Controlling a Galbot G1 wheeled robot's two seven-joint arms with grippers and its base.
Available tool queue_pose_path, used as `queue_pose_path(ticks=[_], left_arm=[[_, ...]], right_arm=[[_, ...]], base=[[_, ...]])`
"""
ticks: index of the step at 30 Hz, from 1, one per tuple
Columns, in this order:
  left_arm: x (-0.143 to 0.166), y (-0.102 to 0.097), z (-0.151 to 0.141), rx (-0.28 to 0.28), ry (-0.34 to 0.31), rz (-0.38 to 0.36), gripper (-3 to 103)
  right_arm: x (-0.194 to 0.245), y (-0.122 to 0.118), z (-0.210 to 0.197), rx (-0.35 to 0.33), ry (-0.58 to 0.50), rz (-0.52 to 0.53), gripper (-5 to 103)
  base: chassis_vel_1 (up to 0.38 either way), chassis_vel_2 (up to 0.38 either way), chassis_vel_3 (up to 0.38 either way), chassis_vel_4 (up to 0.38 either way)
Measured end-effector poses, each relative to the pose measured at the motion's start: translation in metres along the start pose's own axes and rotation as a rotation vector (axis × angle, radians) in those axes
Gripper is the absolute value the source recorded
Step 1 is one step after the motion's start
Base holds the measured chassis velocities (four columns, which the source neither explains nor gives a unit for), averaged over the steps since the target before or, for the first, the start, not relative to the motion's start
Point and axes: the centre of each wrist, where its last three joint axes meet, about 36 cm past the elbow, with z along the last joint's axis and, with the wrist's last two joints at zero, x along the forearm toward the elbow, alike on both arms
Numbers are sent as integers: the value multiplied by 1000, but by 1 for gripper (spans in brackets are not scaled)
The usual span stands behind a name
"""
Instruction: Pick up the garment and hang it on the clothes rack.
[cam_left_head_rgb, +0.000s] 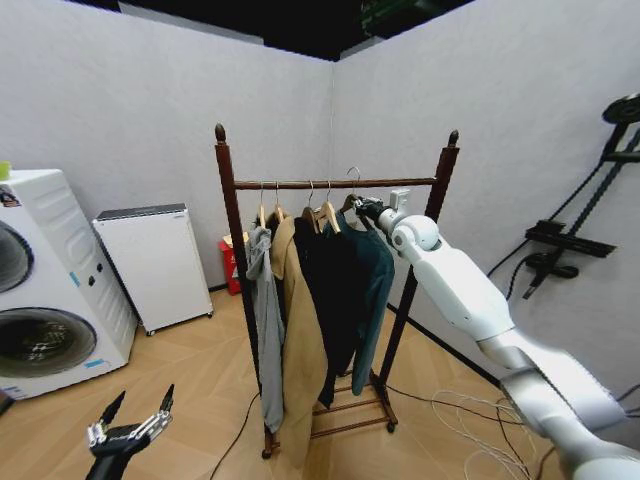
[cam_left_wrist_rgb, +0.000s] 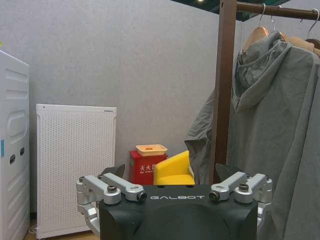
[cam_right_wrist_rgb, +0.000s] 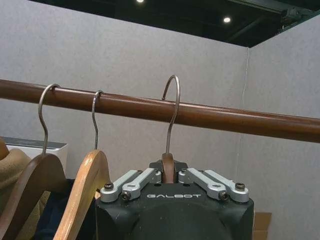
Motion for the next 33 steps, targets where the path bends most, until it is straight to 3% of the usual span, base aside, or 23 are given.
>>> queue_pose_path(ticks=[8, 10, 13, 14, 18, 24, 30, 31, 33], left_arm=[[0, 0, 0, 0, 0, 0, 100], [0, 0, 0, 0, 0, 0, 100], [0, 0, 0, 0, 0, 0, 100], [0, 0, 0, 0, 0, 0, 100], [0, 0, 0, 0, 0, 0, 100], [0, 0, 0, 0, 0, 0, 100], [0, 0, 0, 0, 0, 0, 100], [0, 0, 0, 0, 0, 0, 100], [0, 0, 0, 0, 0, 0, 100]], right_arm=[[2, 0, 21, 13, 37, 14, 14], [2, 0, 24, 12, 33, 17, 19], [10, 3, 18, -25, -11, 24, 35], [10, 3, 18, -25, -11, 24, 35], [44, 6, 19, -81, -39, 22, 51], [93, 18, 32, -74, -69, 57, 68], [167, 15, 103, -67, -13, 219, 94], [167, 15, 103, -67, -13, 219, 94], [209, 17, 146, -70, 34, 276, 99]], base=[[0, 0, 0, 0], [0, 0, 0, 0], [0, 0, 0, 0], [0, 0, 0, 0], [0, 0, 0, 0], [0, 0, 0, 0], [0, 0, 0, 0], [0, 0, 0, 0], [0, 0, 0, 0]])
